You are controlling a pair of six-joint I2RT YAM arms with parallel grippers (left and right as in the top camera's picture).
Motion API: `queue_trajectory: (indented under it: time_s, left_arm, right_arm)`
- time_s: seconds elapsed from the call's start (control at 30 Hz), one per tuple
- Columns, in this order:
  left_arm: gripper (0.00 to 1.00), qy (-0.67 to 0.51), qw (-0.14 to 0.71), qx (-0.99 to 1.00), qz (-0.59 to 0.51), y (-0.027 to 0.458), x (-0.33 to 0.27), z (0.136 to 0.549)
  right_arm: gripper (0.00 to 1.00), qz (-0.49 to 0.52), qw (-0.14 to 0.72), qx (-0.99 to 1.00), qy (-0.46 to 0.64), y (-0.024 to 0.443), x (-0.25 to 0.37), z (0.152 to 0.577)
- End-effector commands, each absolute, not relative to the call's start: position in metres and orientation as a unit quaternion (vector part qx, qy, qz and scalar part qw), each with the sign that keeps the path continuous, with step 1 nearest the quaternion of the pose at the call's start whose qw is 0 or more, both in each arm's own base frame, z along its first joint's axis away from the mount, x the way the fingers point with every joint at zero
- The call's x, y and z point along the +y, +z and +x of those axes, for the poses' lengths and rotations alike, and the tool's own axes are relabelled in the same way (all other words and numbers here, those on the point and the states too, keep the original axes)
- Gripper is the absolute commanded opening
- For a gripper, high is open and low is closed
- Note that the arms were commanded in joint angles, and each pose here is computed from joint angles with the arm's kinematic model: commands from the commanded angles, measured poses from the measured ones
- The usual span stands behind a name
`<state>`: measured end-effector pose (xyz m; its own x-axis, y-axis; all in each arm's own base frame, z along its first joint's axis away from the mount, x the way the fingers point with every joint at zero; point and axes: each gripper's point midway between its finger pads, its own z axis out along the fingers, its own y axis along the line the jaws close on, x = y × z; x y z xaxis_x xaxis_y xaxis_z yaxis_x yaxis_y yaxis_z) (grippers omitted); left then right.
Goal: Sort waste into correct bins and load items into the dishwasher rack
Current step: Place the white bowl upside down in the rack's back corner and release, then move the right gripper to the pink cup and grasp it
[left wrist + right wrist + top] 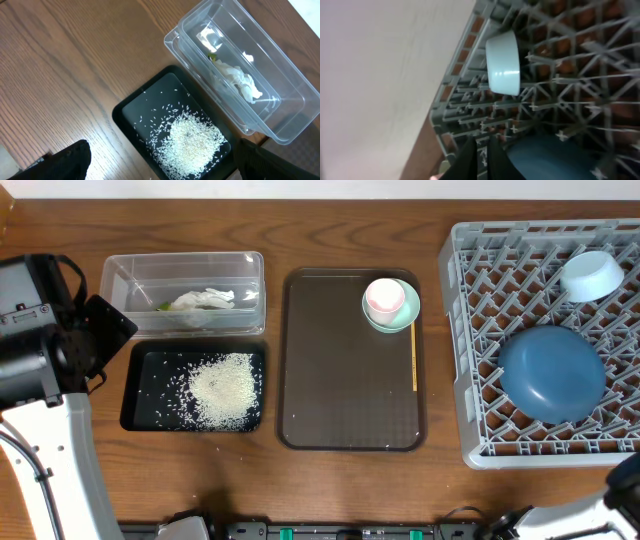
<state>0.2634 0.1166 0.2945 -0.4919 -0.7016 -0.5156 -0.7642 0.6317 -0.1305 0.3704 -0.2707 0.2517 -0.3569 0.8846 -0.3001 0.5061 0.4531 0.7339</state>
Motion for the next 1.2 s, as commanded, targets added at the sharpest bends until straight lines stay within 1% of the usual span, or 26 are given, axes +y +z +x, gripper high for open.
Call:
queue_trajectory:
  time_s: [0.0,0.07,0.13,0.17,0.27,0.33,0.4,0.43,0.47,0.5,0.53,0.6,0.73,0.9,1.0,1.17]
  left_arm:
    - [0.93,0.060,0.273,0.859,-0.428,0.297,0.118,0.262]
    - [0.93,0.061,0.273,0.859,-0.428,0.297,0.118,0.262]
    - [0.93,0.060,0.273,0.859,-0.428,0.297,0.118,0.262]
    - [0.93,0.060,0.274,0.859,-0.428,0.297,0.118,0.262]
    - [0.93,0.061,0.274,0.859,-0.428,0.297,0.118,0.262]
    - [0.93,0.061,0.273,0.859,-0.428,0.297,0.118,0.262]
    - [0.93,0.060,0.273,0.859,-0.428,0.297,0.118,0.262]
    - [0.93,0.061,0.273,0.859,-0.428,0.297,0.118,0.262]
    - [0.93,0.060,0.273,0.859,-0.428,0.297,0.118,0.262]
    - [0.93,0.060,0.273,0.859,-0.428,0.297,0.118,0.262]
    - [0.93,0.061,0.273,0.859,-0.428,0.297,0.118,0.262]
    - [0.93,0.061,0.273,0.859,-0.428,0.297,0.118,0.262]
    - [0.93,0.060,0.273,0.859,-0.428,0.297,0.118,0.262]
    - [0.93,0.060,0.273,0.859,-0.428,0.297,0.118,0.262]
    - [0.93,0.060,0.273,0.859,-0.428,0.297,0.118,0.262]
    - [0.93,0.060,0.274,0.859,-0.428,0.297,0.118,0.262]
  right_arm:
    - [0.15,0.447,0.372,0.786,0.208,0.273,-0.272,0.358]
    - [0.28,0.433,0.385,0.790,0.199,0.286,-0.263,0.360]
    - [0.36,0.415,0.393,0.797,0.195,0.295,-0.251,0.367]
    - [0.38,0.402,0.392,0.804,0.195,0.296,-0.240,0.374]
    - [0.36,0.361,0.385,0.824,0.205,0.294,-0.211,0.391]
    - [0.36,0.314,0.381,0.844,0.211,0.294,-0.182,0.405]
    - [0.39,0.254,0.377,0.864,0.218,0.294,-0.146,0.420]
    - [0.43,0.224,0.374,0.872,0.222,0.294,-0.126,0.426]
    - [0.50,0.191,0.369,0.882,0.224,0.293,-0.104,0.431]
    - [0.59,0.161,0.361,0.892,0.220,0.290,-0.079,0.437]
    - [0.66,0.140,0.356,0.899,0.214,0.288,-0.060,0.440]
    - [0.70,0.096,0.346,0.912,0.198,0.283,-0.021,0.446]
    - [0.71,0.020,0.338,0.929,0.151,0.273,0.056,0.451]
    - [0.78,-0.053,0.339,0.937,0.074,0.250,0.131,0.454]
    - [0.79,-0.086,0.325,0.941,0.046,0.222,0.173,0.454]
    - [0.76,-0.106,0.294,0.949,0.030,0.174,0.214,0.454]
